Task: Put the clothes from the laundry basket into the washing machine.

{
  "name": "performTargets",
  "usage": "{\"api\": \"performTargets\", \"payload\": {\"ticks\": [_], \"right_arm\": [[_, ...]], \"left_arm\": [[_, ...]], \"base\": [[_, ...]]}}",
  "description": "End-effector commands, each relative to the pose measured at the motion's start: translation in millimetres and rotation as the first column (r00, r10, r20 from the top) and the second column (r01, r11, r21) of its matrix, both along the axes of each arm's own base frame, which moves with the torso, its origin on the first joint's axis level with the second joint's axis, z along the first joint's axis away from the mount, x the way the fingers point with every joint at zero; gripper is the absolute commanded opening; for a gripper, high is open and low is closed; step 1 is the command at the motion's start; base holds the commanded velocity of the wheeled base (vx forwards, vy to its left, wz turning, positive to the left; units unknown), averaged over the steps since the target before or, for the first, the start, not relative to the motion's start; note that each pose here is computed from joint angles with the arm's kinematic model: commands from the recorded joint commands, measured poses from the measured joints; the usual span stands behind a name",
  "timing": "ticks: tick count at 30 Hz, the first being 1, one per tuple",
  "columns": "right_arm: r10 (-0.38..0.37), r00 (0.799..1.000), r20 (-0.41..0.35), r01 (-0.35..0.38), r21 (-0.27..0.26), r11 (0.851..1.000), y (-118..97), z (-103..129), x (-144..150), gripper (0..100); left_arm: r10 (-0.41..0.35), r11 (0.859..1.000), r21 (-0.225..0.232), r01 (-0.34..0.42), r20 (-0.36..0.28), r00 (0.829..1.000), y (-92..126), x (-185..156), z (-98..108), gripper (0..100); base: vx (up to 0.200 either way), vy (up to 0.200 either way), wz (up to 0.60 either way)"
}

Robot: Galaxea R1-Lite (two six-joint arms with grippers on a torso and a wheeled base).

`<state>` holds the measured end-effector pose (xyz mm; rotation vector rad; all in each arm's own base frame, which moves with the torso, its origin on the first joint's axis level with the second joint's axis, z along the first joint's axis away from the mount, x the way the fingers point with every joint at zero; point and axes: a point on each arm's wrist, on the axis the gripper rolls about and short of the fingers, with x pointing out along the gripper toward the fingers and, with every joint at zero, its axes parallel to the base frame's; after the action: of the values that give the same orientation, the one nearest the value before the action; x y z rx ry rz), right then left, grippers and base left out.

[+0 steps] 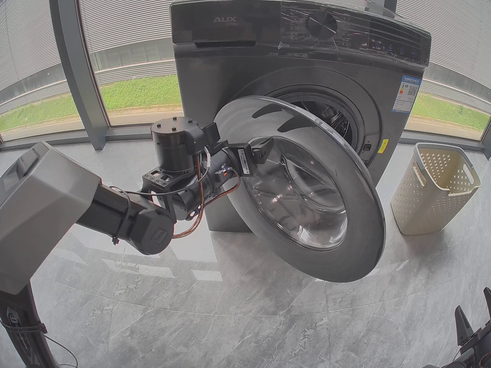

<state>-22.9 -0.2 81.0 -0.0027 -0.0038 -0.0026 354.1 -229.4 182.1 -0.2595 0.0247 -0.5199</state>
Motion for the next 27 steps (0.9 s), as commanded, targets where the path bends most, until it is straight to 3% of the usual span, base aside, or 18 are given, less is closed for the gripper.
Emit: {"api": "performTargets", "payload": {"ticks": [1,4,11,13,20,27], "right_arm": [[-0.001,1.000,-0.001,0.001,0.000,1.000,0.0,-5.2,0.1,100],[-0.001,1.000,-0.001,0.001,0.000,1.000,0.0,-5.2,0.1,100],[-0.001,1.000,-0.001,0.001,0.000,1.000,0.0,-5.2,0.1,100],[-0.001,1.000,-0.001,0.001,0.000,1.000,0.0,-5.2,0.1,100],[-0.001,1.000,-0.001,0.001,0.000,1.000,0.0,-5.2,0.1,100],[-0.001,1.000,-0.001,0.001,0.000,1.000,0.0,-5.2,0.1,100]], "left_arm": [[0.002,1.000,0.009,-0.002,-0.031,1.000,13.4,-18.5,2.4,100],[0.005,0.999,0.037,-0.002,-0.068,0.998,39.7,-55.3,11.1,100],[0.009,0.999,0.050,-0.005,-0.085,0.996,91.7,-135.0,21.6,100],[0.021,0.999,0.046,-0.017,-0.073,0.997,113.9,-168.3,21.3,100],[0.057,0.998,0.011,-0.057,-0.014,0.998,161.7,-235.7,19.5,100],[0.065,0.995,0.076,-0.065,0.007,0.998,206.1,-310.7,-0.7,100]], "base": [[0.000,0.000,0.00],[0.000,0.000,0.00],[0.000,0.000,0.00],[0.000,0.000,0.00],[0.000,0.000,0.00],[0.000,0.000,0.00]]}}
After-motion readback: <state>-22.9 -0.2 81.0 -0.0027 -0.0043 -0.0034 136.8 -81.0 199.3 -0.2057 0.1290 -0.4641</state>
